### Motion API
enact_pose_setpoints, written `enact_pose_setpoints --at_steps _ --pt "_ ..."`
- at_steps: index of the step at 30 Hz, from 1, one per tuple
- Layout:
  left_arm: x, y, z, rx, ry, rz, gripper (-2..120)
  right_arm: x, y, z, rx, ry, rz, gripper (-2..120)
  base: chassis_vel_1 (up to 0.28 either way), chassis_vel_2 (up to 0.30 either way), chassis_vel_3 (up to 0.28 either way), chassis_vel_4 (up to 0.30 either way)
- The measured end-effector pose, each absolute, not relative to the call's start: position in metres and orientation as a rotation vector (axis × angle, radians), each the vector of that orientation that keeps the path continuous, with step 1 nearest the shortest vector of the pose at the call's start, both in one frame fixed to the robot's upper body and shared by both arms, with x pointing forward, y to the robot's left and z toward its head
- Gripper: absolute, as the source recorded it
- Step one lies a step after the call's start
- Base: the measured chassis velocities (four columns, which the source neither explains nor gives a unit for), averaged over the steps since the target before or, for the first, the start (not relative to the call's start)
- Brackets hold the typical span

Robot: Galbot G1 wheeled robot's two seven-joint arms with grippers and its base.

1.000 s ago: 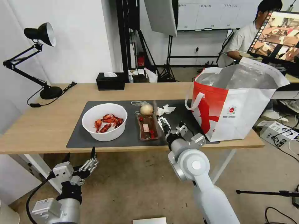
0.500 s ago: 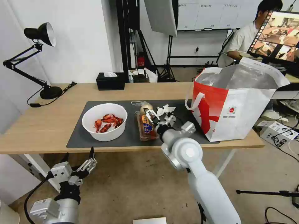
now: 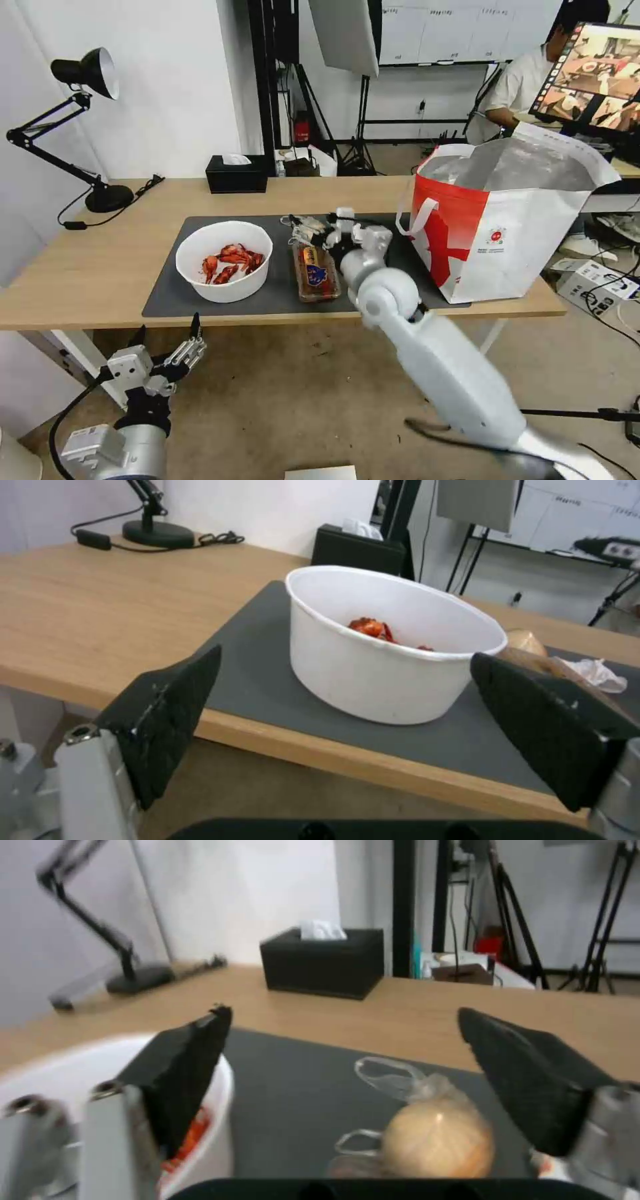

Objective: Pick up the trash from the table and place it into the takeout bag.

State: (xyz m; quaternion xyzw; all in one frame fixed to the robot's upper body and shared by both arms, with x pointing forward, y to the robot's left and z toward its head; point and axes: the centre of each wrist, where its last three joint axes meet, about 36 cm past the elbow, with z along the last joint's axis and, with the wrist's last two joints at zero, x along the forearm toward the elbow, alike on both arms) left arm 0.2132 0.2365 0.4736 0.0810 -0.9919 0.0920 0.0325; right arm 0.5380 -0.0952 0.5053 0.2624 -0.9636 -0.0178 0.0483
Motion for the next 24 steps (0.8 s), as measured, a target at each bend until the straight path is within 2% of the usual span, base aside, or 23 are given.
enact_pose_setpoints --at_steps 5,6,9,10,13,14,16,17,20,24 --pt "0.214 0.236 0.471 0.247 -3.050 0.287 100 0.569 -0.101 0.493 0.888 -2.883 0.178 63 0.000 0.000 0.000 0.000" --pt "0.214 0.236 0.471 0.247 -3.050 0.287 100 0.569 -0.101 0.493 0.888 -2.883 0.178 63 0.000 0.000 0.000 0.000" --pt "0.214 0.236 0.471 0.246 -3.052 0.286 100 0.586 -0.110 0.478 0.965 -2.815 0.278 48 0.000 0.000 0.000 0.000" --pt "0.214 0.236 0.471 0.246 -3.052 0.286 100 0.586 -0.110 0.478 0.965 -2.815 0.278 48 0.000 0.000 0.000 0.000" --pt "0.214 0.236 0.471 0.245 -3.054 0.285 100 0.594 -0.118 0.465 1.028 -2.751 0.301 33 0.000 0.000 0.000 0.000" --pt "0.214 0.236 0.471 0.245 -3.054 0.285 100 0.594 -0.118 0.465 1.028 -2.751 0.301 33 0.000 0.000 0.000 0.000" --pt "0.215 0.237 0.471 0.243 -3.054 0.284 100 0.596 -0.123 0.458 1.053 -2.720 0.313 23 0.000 0.000 0.000 0.000" --pt "0.215 0.237 0.471 0.243 -3.054 0.284 100 0.596 -0.123 0.458 1.053 -2.720 0.313 23 0.000 0.000 0.000 0.000" --pt "0.215 0.237 0.471 0.240 -3.056 0.284 100 0.596 -0.126 0.450 1.048 -2.698 0.308 9 0.000 0.000 0.000 0.000" --pt "0.215 0.236 0.470 0.235 -3.054 0.287 100 0.596 -0.127 0.446 1.034 -2.690 0.300 0 0.000 0.000 0.000 0.000"
